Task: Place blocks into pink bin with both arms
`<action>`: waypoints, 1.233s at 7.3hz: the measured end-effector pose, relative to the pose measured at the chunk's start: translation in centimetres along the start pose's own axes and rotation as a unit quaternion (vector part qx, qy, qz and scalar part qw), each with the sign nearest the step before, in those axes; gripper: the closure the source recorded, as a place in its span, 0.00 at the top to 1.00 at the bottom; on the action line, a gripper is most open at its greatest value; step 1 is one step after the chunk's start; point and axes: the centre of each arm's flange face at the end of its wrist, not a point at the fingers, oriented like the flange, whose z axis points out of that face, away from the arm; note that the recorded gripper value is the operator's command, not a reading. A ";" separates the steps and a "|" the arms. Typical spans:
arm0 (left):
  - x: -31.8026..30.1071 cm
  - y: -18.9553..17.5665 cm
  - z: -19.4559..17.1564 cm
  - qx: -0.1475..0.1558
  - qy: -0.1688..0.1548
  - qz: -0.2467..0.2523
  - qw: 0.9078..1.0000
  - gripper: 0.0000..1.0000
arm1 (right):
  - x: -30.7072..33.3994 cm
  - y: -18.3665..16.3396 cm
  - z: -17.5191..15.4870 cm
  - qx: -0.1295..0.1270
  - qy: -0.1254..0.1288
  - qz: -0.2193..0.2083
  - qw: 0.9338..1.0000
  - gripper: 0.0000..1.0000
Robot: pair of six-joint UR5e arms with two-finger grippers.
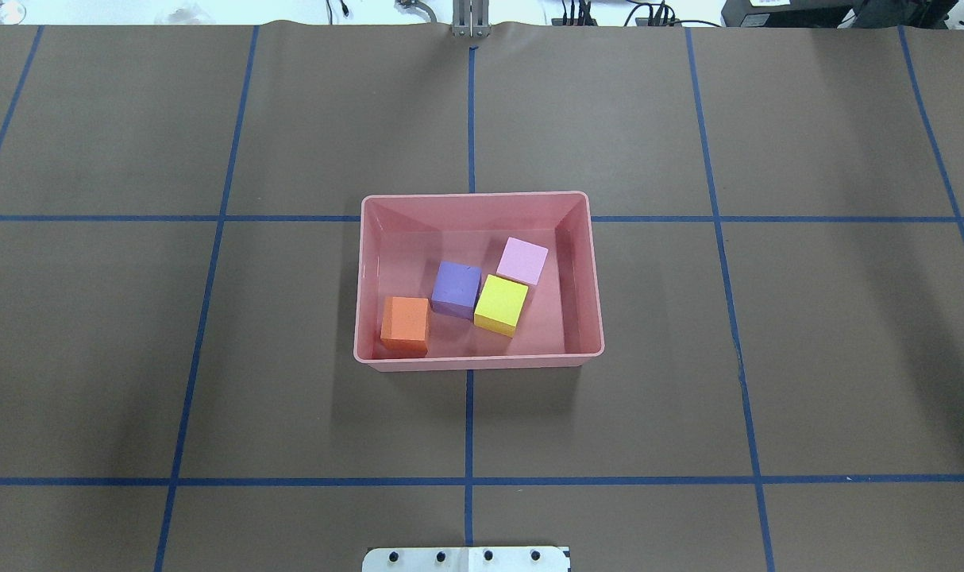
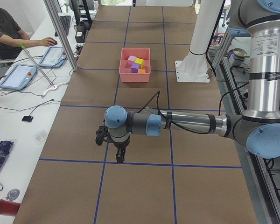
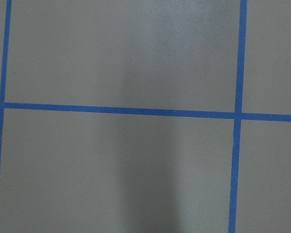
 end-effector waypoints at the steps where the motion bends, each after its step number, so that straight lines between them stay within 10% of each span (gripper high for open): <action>1: -0.1 0.0 0.1 0.000 0.000 0.000 1.000 1.00 | 0.1 -0.1 0.1 0.001 0.013 -0.003 1.000 1.00; 9: -1.0 0.1 0.9 0.010 -0.002 -0.059 0.998 1.00 | -0.3 -0.1 2.8 -0.032 0.051 -0.009 0.998 1.00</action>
